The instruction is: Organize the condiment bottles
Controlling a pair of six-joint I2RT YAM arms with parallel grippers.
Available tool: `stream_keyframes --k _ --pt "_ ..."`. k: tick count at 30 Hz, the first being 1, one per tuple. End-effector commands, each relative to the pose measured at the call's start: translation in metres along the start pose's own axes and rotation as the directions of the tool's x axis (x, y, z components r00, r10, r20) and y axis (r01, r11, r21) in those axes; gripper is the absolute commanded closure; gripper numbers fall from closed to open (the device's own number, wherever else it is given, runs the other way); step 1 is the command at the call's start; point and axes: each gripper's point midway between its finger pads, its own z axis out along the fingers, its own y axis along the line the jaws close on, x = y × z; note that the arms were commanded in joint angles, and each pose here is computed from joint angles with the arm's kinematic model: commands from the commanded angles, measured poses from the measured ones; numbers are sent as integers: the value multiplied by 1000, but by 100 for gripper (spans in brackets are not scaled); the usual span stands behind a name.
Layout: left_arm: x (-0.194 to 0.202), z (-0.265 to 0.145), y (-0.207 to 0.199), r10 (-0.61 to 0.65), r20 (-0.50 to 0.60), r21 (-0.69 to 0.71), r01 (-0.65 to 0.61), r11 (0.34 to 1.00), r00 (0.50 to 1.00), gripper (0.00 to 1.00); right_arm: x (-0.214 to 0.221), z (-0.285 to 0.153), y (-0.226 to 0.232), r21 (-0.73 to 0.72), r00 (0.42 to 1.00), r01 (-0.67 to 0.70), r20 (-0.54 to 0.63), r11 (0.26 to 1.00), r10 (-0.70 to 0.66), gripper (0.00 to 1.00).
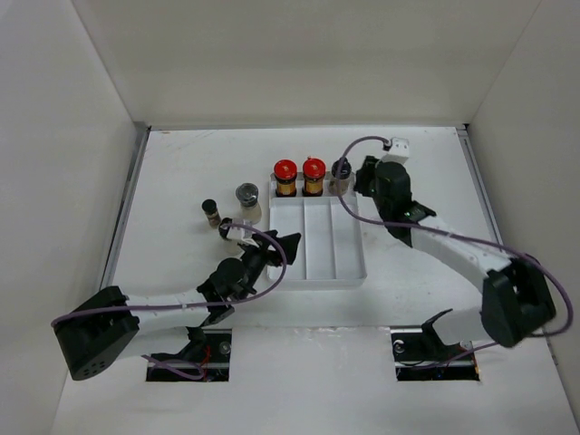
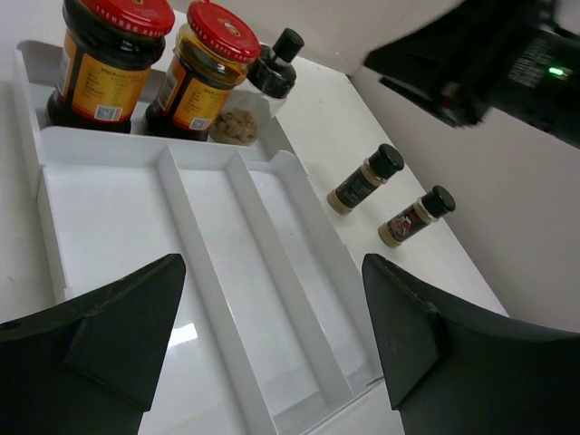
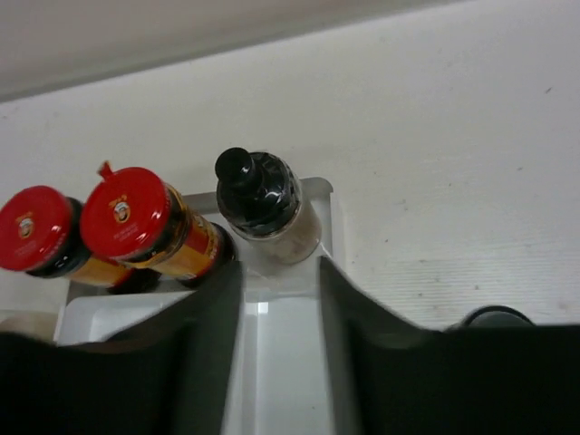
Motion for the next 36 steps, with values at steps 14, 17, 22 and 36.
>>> stream_keyframes --k 14,17,22,36 --pt "-118 5 62 232 -65 -515 -231 825 971 15 15 -77 -36 -91 936 -311 140 946 322 57" --pt "-123 8 75 241 -134 -564 -274 779 961 13 21 -81 -37 -107 929 -326 149 939 339 45" --pt "-122 42 78 250 -230 -542 -337 769 941 13 18 -83 -31 -136 924 -329 158 934 349 32" --pt "-95 84 128 249 -372 -591 -435 679 894 11 23 -81 -23 -151 934 -309 140 939 330 10"
